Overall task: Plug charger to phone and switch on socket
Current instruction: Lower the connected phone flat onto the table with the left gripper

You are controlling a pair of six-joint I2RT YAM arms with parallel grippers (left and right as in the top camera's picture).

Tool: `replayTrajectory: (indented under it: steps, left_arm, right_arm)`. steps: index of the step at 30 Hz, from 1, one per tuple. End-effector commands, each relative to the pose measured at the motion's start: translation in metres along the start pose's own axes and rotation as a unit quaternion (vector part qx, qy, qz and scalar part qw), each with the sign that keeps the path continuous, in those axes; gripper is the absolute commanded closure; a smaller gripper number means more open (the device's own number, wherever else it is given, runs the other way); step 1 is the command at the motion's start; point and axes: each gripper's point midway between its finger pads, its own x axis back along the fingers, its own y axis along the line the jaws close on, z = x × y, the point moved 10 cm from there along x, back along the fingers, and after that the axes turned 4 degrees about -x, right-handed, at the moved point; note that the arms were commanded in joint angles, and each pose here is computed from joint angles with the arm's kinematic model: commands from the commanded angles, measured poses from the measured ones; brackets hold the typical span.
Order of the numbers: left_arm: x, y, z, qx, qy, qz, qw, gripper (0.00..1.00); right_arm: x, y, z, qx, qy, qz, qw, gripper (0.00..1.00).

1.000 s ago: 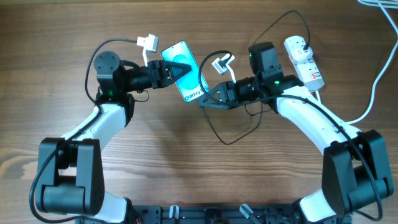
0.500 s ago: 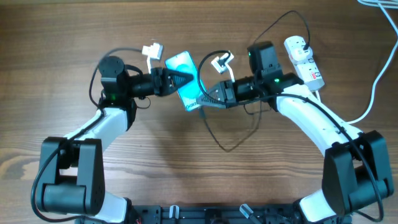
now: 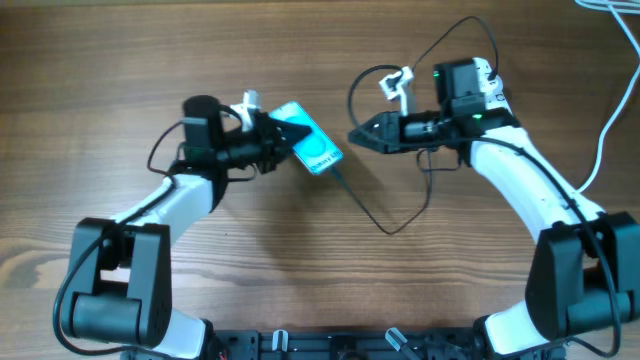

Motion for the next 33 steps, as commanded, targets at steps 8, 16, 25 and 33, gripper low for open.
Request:
replayTrajectory:
  steps: [8,16,25,33]
  left_arm:
    - [-0.037,-0.074,0.009,-0.131,-0.014,-0.240,0.962,0.96]
    - [-0.036,-0.085,0.010,-0.229,0.068,-0.221,0.946,0.96]
    - [-0.077,0.011,-0.017,-0.207,0.165,-0.251,0.931,0.96]
    - [-0.070,0.041,-0.044,-0.229,0.212,-0.123,0.942,0.96]
  right_arm:
    - [0.083,0.043,0.005,0.052,-0.106,0.112,0.987,0.63]
    - [0.094,0.054,0.017,0.040,-0.109,0.138,0.984,0.66]
    - [0.093,0.052,0.022,0.023,-0.097,0.140,0.985,0.54]
    - [0.093,0.049,0.024,0.016,-0.096,0.160,0.982,0.54]
